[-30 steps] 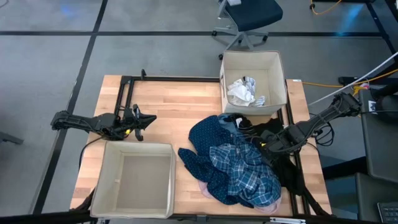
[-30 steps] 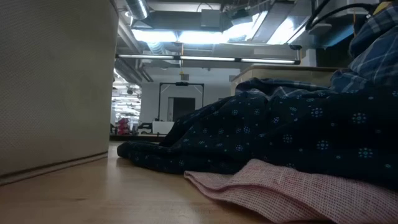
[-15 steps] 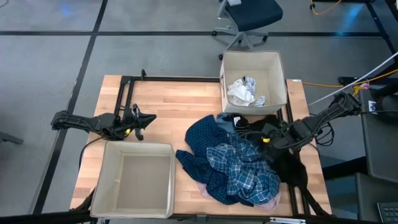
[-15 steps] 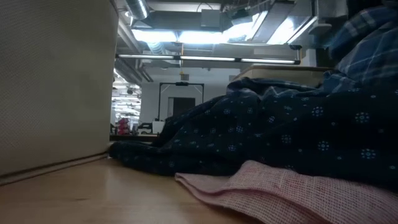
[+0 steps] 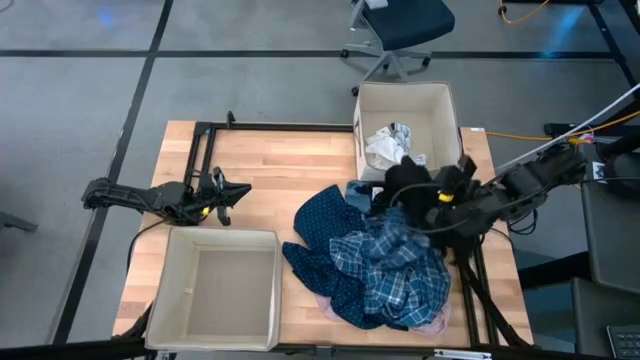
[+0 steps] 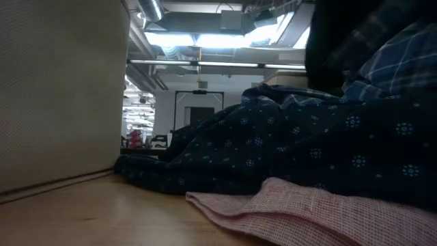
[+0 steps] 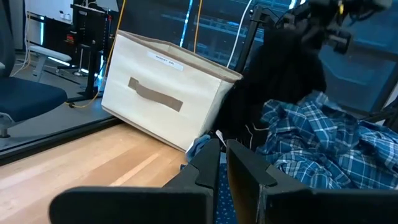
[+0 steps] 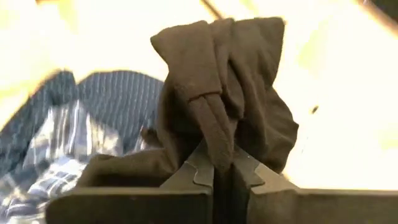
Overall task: Sort clothes
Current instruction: Put the black pants into top laundry organizer
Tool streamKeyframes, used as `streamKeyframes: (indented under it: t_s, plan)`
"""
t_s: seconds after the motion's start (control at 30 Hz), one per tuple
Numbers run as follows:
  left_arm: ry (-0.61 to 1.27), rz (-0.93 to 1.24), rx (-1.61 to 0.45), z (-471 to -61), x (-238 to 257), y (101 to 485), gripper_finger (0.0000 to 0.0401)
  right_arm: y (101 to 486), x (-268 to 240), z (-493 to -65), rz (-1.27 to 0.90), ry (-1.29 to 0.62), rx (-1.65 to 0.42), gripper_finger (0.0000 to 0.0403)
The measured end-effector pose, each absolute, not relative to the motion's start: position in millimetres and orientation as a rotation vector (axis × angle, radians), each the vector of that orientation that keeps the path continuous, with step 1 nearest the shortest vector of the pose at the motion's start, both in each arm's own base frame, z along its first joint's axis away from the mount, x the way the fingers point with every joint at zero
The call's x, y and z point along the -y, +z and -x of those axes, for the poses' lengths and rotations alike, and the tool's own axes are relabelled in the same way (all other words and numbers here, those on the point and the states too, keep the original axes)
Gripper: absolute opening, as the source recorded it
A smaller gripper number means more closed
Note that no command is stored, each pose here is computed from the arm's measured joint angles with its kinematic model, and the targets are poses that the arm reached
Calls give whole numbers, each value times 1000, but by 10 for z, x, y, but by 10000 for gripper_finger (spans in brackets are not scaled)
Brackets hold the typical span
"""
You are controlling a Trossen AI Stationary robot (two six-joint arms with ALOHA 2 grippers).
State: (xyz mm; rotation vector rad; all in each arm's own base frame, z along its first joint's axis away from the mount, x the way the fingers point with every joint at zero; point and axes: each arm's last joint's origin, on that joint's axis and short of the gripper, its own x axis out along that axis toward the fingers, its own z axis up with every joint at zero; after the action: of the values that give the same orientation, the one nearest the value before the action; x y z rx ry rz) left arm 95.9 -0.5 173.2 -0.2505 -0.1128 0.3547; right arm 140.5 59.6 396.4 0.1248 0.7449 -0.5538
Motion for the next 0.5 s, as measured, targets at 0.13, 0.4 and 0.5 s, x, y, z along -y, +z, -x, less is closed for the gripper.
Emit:
streamKeyframes:
  t_s: [0.13, 0.4, 0.5]
  plan:
    - [355, 251, 113, -959, 5, 1732, 19, 4149, -562, -1398, -41, -579, -624, 9]
    - [355, 251, 113, -959, 5, 1733, 19, 4445, -531, -1424, 101, -676, -397, 11]
    - [355, 251, 113, -959, 5, 1733, 19, 4551, -551, -1468, 157, -685, -337, 10]
